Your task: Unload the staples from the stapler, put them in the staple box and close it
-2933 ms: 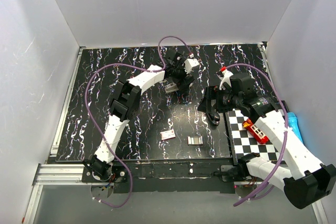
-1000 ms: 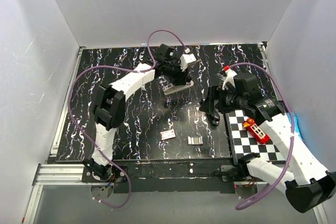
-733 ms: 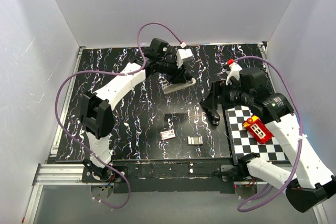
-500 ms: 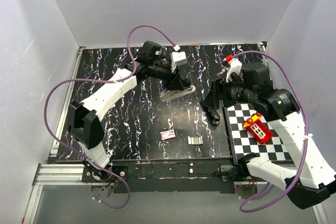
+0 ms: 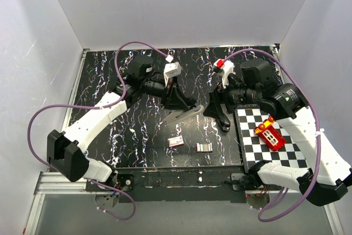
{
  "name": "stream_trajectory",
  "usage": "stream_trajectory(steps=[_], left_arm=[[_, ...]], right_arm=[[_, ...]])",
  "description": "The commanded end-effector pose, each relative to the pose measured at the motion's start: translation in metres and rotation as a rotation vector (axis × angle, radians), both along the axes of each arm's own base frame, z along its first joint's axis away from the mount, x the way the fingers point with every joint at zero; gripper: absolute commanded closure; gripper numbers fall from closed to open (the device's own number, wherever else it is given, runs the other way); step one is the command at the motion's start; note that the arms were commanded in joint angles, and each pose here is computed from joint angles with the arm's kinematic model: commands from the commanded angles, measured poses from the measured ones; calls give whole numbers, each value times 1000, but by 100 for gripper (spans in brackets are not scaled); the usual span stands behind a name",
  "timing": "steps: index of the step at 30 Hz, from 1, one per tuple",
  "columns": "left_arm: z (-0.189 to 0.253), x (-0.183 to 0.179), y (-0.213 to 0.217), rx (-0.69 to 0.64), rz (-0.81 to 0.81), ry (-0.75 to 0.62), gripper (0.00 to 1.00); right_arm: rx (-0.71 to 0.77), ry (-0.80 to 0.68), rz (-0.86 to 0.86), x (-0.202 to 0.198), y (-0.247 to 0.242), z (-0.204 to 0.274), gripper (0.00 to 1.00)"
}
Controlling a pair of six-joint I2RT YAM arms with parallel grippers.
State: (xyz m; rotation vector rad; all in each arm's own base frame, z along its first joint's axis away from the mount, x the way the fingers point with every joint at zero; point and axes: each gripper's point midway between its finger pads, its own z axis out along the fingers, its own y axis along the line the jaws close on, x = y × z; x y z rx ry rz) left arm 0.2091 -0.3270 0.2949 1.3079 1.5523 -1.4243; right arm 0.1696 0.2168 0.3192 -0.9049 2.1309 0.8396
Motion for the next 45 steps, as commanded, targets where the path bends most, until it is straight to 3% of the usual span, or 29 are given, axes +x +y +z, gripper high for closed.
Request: stream_trajectory(steps=[1,9,37,45], left_arm=[[40,-34,8,-119,-95,4,100],[37,-51,14,-138,-148,79,100],[54,-52,15,-226,-102,35,100],[56,-52,17,-237,-106,40,100]], right_arm=[[28,-139,124,-10,6,28,20],[124,-211,283,-29,22,48,22],[147,-164,297,-16,54,29,34],[165,-156,315,-18,60,29,46]])
